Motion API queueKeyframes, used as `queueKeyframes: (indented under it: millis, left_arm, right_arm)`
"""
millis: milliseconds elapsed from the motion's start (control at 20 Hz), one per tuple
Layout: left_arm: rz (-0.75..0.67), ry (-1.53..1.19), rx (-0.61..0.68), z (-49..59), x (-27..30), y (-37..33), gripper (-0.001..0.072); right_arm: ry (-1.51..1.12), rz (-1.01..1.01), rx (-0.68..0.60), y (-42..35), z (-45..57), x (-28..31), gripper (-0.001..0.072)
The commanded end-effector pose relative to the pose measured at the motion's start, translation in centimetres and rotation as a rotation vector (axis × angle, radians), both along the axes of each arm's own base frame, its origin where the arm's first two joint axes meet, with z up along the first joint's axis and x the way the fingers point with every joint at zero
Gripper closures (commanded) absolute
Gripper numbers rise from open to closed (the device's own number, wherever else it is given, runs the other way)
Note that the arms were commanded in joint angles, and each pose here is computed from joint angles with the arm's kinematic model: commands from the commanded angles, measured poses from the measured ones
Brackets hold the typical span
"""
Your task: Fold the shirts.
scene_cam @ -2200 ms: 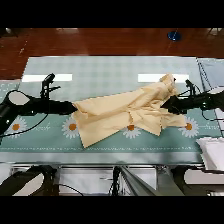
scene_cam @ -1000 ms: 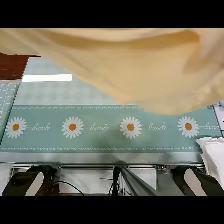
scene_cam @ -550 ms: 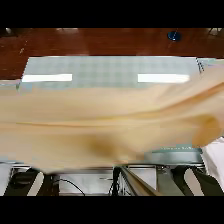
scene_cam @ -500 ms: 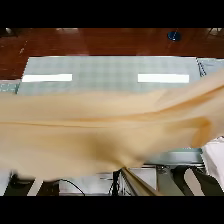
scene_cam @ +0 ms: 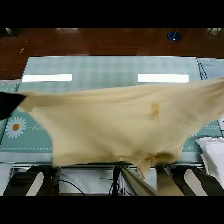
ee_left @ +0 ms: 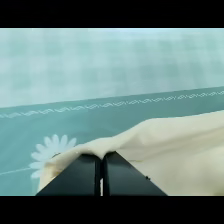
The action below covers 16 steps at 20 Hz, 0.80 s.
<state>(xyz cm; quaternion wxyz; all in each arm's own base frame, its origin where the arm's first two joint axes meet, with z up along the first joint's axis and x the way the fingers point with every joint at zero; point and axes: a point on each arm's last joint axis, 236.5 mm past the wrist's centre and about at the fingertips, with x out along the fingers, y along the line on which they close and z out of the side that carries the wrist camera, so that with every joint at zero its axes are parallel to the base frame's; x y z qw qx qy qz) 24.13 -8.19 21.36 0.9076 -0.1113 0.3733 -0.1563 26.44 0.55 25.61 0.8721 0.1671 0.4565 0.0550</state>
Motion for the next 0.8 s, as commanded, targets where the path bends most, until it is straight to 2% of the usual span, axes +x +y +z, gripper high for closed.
queueKeyframes:
  millis: [0,250,750]
  left_arm:
    - [0.05,-0.025,-0.059,-5.7,6.9,0.2,0.0684]
    - [0.151,-0.065,-0.024,-9.9,15.3,2.9,0.0684]
    - [0.336,-0.138,-0.001,-15.5,23.2,6.9,0.0683]
  right_arm:
    - [-0.008,-0.003,0.01,-0.2,-4.5,6.6,0.0691]
    - [-0.148,0.044,0.005,2.8,-7.1,16.6,0.0691]
    - [-0.138,-0.007,0.011,4.8,-20.0,28.1,0.0689]
